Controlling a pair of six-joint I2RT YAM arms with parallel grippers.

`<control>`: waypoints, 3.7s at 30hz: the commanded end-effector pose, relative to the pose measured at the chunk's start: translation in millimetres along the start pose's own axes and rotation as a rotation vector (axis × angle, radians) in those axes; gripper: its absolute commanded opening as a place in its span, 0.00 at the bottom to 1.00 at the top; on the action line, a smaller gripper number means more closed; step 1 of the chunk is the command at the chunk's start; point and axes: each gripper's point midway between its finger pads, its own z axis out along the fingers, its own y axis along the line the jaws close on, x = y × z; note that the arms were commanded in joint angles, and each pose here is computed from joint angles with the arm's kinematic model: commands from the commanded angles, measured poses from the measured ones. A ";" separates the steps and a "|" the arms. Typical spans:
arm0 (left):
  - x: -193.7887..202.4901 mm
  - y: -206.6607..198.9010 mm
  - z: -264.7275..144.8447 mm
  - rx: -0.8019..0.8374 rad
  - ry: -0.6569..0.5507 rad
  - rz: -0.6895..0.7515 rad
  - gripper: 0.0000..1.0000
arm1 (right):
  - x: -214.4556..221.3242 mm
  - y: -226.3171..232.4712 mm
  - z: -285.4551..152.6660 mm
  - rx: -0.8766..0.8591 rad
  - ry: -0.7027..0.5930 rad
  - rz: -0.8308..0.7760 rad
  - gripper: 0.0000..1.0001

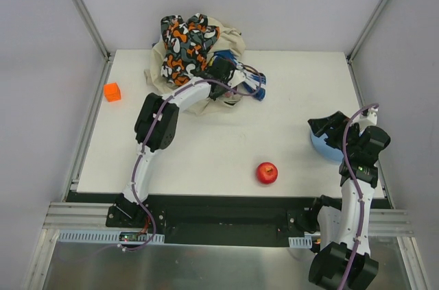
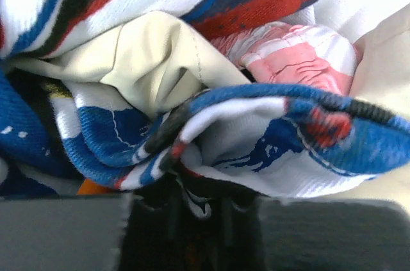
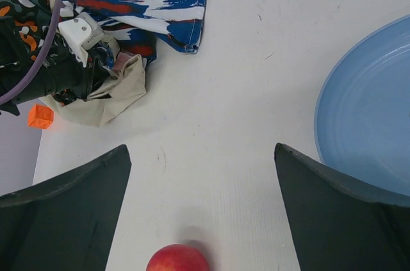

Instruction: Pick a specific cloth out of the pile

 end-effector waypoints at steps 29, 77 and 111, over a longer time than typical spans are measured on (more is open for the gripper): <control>-35.2 327.8 -224.8 -0.790 -0.482 -0.790 0.00 | 112.7 192.2 167.8 -0.305 0.291 -0.223 0.96; 73.1 268.8 -81.2 -0.664 -0.141 -1.002 0.00 | 90.2 369.8 137.1 -0.692 0.145 -0.292 0.01; 128.0 216.5 -37.8 -0.607 0.150 -0.943 0.00 | -257.7 319.2 -156.8 -0.203 -0.725 -0.736 0.01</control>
